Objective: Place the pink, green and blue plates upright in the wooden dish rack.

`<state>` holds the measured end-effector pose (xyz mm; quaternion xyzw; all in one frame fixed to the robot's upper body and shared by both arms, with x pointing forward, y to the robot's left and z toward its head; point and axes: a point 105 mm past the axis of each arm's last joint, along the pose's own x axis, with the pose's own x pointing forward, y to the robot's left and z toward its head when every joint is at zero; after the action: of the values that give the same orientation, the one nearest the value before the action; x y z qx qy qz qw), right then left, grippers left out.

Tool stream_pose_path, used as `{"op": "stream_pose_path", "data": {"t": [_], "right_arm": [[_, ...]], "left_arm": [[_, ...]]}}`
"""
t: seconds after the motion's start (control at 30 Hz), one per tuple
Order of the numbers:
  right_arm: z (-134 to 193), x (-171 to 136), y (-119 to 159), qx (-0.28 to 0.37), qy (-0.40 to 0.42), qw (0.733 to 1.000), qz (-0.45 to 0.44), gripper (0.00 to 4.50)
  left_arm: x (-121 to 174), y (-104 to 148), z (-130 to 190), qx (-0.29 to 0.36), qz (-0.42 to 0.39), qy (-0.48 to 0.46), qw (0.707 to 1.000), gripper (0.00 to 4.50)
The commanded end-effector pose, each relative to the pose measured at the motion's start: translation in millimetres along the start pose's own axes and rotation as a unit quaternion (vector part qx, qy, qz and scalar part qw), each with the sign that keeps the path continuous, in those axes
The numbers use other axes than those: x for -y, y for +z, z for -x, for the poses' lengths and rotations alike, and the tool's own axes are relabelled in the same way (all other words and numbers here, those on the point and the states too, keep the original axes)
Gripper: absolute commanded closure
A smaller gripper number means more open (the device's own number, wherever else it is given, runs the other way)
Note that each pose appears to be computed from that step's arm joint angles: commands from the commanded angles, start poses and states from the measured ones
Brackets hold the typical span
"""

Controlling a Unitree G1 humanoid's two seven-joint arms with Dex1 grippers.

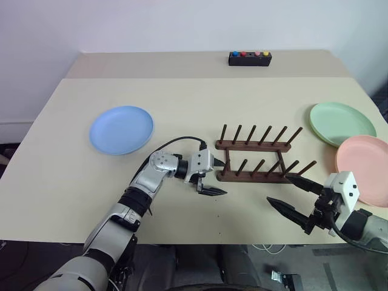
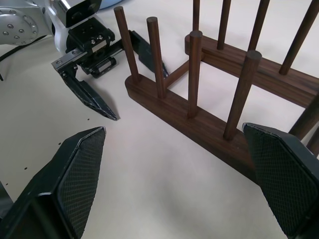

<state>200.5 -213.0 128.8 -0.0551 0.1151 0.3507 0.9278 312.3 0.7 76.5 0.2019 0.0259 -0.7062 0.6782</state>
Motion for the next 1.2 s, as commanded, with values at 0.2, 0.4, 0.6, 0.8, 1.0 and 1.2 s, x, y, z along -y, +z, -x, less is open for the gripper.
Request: {"op": "stream_pose_path", "data": {"t": [0.2,0.4,0.6,0.8,1.0,1.2], "right_arm": [[24.0,5.3,-6.9,-0.034,-0.036,0.999,0.018,1.84],[20.1,13.2,-25.5,-0.076,-0.061,0.995,0.020,4.50],[21.7,38.2,-44.2,-0.123,-0.114,0.985,0.036,4.50],[16.2,49.8,-49.4,-0.130,-0.135,0.981,0.046,4.50],[3.6,61.9,-48.1,-0.127,-0.154,0.978,0.062,4.50],[-5.5,68.6,-43.7,-0.121,-0.156,0.977,0.075,4.50]], "left_arm": [[8.8,6.0,61.9,0.009,0.036,0.055,0.998,0.91],[35.1,8.9,59.4,-0.001,0.050,0.034,0.998,3.95],[42.1,12.0,33.0,-0.010,0.057,0.022,0.998,4.38],[40.9,14.4,11.9,-0.012,0.055,0.018,0.998,4.38],[31.6,12.4,2.7,-0.025,0.039,0.037,0.998,4.38],[22.7,11.4,2.1,-0.022,0.032,0.065,0.997,4.38]]}}
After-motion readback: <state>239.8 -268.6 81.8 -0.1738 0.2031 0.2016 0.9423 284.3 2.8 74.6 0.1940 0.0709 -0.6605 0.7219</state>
